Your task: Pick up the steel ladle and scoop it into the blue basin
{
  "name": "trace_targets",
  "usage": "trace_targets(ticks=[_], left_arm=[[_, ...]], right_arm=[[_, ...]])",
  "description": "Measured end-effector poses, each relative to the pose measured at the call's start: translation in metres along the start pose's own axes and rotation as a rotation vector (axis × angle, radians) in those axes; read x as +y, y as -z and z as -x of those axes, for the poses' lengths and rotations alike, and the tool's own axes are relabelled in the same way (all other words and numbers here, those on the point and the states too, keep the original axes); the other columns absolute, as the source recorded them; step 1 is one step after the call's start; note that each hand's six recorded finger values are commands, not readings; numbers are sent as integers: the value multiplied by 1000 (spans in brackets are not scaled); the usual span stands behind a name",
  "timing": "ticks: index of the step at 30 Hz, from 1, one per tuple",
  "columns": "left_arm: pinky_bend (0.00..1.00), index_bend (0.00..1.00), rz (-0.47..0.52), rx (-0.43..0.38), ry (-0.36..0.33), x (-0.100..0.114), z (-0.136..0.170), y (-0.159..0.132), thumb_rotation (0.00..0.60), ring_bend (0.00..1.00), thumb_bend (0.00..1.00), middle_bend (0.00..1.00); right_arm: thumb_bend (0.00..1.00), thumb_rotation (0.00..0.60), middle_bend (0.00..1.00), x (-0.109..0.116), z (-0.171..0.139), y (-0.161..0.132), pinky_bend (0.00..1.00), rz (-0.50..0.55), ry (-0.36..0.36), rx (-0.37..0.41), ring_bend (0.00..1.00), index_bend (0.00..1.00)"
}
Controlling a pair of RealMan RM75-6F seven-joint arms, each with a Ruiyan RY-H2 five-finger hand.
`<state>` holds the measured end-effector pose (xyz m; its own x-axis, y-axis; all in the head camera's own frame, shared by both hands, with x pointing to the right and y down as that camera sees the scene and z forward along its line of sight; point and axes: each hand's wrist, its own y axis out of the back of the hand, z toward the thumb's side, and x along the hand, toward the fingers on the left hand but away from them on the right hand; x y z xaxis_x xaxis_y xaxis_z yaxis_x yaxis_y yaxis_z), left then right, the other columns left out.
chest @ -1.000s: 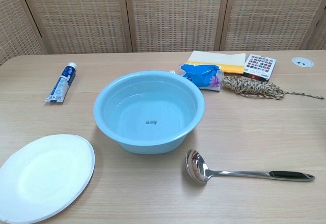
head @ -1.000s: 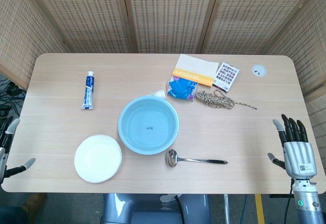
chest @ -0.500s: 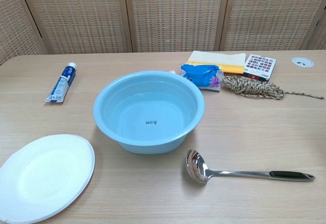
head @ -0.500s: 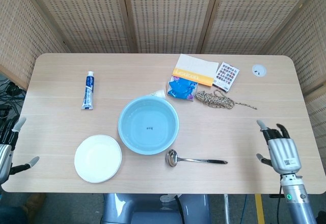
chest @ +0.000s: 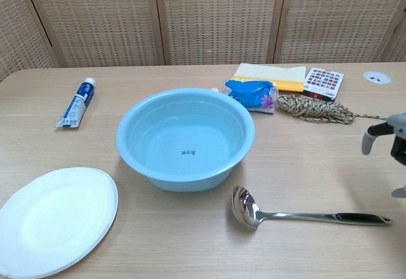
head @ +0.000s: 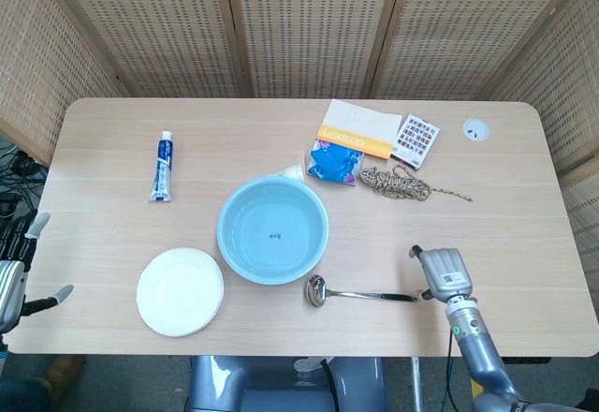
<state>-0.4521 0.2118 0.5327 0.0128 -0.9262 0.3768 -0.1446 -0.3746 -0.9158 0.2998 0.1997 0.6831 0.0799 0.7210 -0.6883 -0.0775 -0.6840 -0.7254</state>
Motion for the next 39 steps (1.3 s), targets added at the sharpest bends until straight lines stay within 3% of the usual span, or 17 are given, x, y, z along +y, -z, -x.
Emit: trace_targets(ticks=[4,11,20,39], left_arm=[[0,0,-1,-1,2,0,0,0,600,0,0,0],[0,0,-4,-6,5,-1,0,-1,600,0,0,0],[0,0,-10,-8,9,-4,1,-3,600,0,0,0],[0,0,-9,-5,10,-4,0,-2,600,0,0,0]], right_arm=[[285,600,948,-15,5,-17,1000,8,-54,-32,972,481],[337,600,948,-32,7,-34,1000,-16,-97,-87,971,479],[476,600,948,-44,2,-51,1000,-14,-118,-64,971,501],[481,600,948,-60,1,-70,1000,-43,-129,-40,971,502]])
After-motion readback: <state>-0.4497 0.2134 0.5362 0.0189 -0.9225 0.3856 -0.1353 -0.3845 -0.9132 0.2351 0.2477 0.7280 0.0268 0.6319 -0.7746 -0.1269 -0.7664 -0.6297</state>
